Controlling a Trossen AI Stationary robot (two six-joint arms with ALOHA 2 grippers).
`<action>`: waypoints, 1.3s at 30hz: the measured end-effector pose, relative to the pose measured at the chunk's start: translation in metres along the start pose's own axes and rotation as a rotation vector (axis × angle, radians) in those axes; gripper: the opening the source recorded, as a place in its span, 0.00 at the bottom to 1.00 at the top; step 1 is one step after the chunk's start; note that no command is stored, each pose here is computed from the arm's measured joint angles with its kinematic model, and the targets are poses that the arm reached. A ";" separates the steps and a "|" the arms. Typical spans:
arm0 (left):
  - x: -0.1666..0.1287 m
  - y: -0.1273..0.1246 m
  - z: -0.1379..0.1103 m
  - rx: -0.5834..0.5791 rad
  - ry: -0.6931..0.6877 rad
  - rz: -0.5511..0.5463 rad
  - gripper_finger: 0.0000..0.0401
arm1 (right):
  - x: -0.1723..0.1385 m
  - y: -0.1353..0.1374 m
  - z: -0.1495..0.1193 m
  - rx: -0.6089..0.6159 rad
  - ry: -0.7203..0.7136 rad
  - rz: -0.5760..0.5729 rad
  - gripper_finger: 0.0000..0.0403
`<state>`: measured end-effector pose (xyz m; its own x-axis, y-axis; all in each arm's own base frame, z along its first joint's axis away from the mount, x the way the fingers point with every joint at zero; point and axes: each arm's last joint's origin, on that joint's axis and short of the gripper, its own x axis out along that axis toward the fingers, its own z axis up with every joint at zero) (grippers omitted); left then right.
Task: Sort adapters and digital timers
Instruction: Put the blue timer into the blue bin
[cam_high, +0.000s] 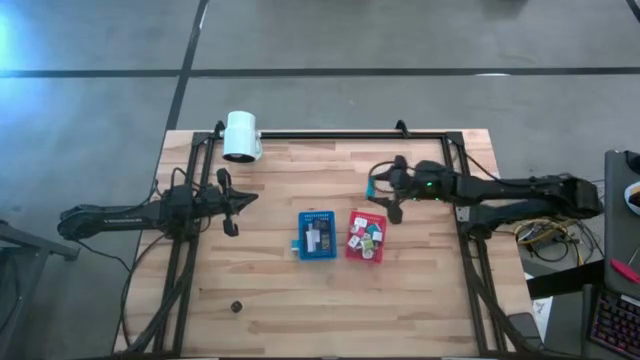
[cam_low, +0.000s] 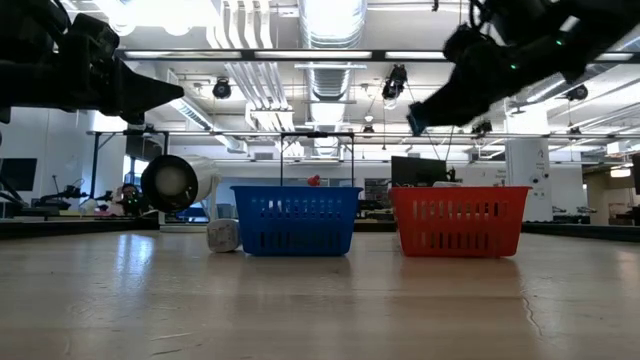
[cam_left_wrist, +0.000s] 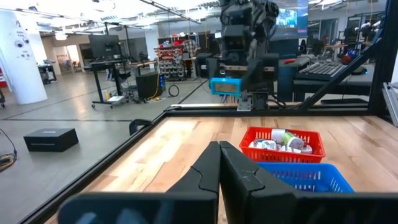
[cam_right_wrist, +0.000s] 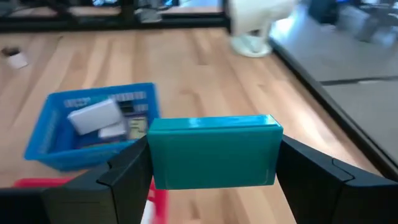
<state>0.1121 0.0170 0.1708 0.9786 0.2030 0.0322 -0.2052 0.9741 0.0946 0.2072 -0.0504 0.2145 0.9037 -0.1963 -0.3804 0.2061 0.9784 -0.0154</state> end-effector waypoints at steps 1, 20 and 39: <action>0.000 0.000 0.000 0.000 0.001 0.000 0.02 | 0.006 0.004 0.005 -0.017 0.012 0.018 0.69; 0.000 0.000 -0.001 -0.004 0.008 -0.001 0.03 | 0.122 0.086 0.059 -0.213 0.343 0.213 0.69; 0.000 0.000 -0.001 -0.023 0.009 0.000 0.03 | 0.174 0.103 0.046 -0.128 0.589 0.193 0.69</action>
<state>0.1123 0.0171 0.1700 0.9788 0.2037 0.0236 -0.2048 0.9762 0.0716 0.4029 0.0133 0.1893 0.5547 0.0177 -0.8318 -0.0195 0.9998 0.0083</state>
